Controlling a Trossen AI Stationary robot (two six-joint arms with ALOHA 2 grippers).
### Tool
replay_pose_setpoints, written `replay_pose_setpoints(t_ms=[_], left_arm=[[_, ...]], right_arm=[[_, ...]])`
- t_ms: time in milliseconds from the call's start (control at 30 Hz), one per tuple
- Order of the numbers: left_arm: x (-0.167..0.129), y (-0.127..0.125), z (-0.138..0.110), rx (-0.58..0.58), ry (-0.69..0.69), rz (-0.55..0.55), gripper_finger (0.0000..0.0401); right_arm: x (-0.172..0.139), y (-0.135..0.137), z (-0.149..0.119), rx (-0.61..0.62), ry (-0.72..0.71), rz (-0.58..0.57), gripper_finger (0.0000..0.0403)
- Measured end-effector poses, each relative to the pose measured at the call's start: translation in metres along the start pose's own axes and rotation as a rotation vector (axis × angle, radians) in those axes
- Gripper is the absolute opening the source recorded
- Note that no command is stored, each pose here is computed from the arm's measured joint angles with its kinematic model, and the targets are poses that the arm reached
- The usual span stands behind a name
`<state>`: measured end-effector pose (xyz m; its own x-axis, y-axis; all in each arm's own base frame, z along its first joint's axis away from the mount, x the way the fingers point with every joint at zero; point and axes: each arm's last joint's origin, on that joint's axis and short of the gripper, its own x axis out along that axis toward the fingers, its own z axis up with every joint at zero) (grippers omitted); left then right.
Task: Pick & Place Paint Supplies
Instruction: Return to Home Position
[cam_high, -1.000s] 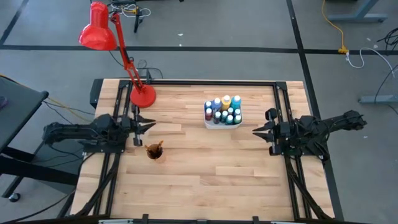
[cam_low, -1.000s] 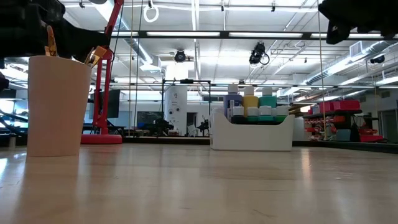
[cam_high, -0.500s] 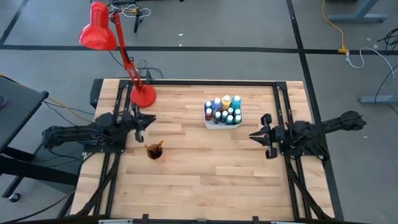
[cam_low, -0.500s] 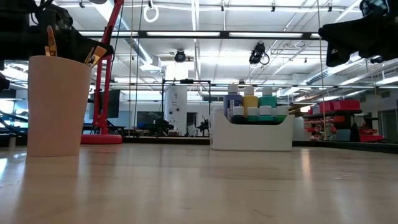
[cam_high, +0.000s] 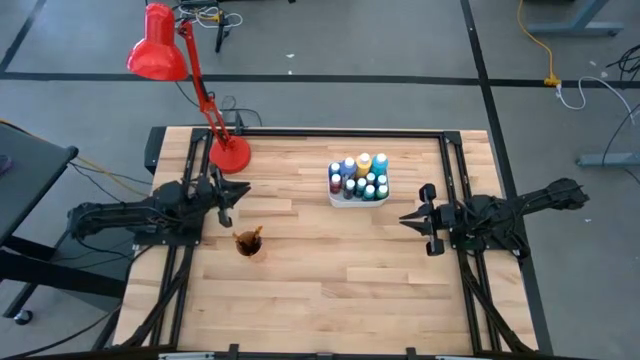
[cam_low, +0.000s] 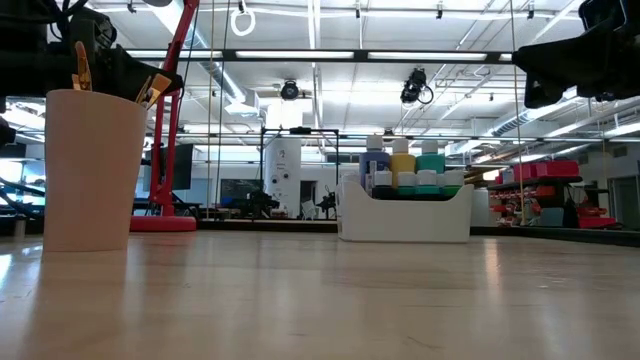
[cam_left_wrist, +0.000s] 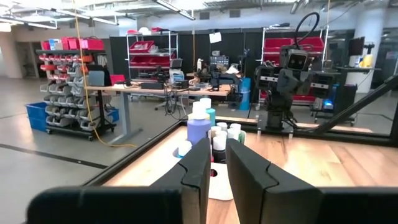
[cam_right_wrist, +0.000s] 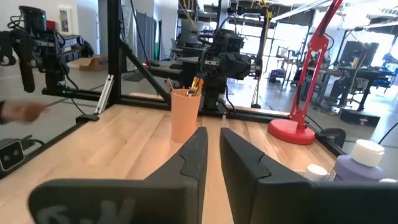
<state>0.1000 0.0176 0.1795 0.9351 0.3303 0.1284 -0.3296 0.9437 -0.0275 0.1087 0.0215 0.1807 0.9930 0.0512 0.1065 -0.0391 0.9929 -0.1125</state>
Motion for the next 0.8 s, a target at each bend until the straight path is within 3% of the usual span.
replay_pose_setpoints(t_ms=[267,800], left_arm=[[0.0000,0.0000,-0.0001,0.057,0.000,0.000,0.0061],[0.0000,0.0000,-0.0003,0.062,0.001,0.000,0.0061]], right_arm=[[0.0000,0.0000,0.0001,-0.005,-0.001,-0.001,0.0048],[0.0000,0.0000,0.0001,-0.005,-0.001,-0.001,0.0048]])
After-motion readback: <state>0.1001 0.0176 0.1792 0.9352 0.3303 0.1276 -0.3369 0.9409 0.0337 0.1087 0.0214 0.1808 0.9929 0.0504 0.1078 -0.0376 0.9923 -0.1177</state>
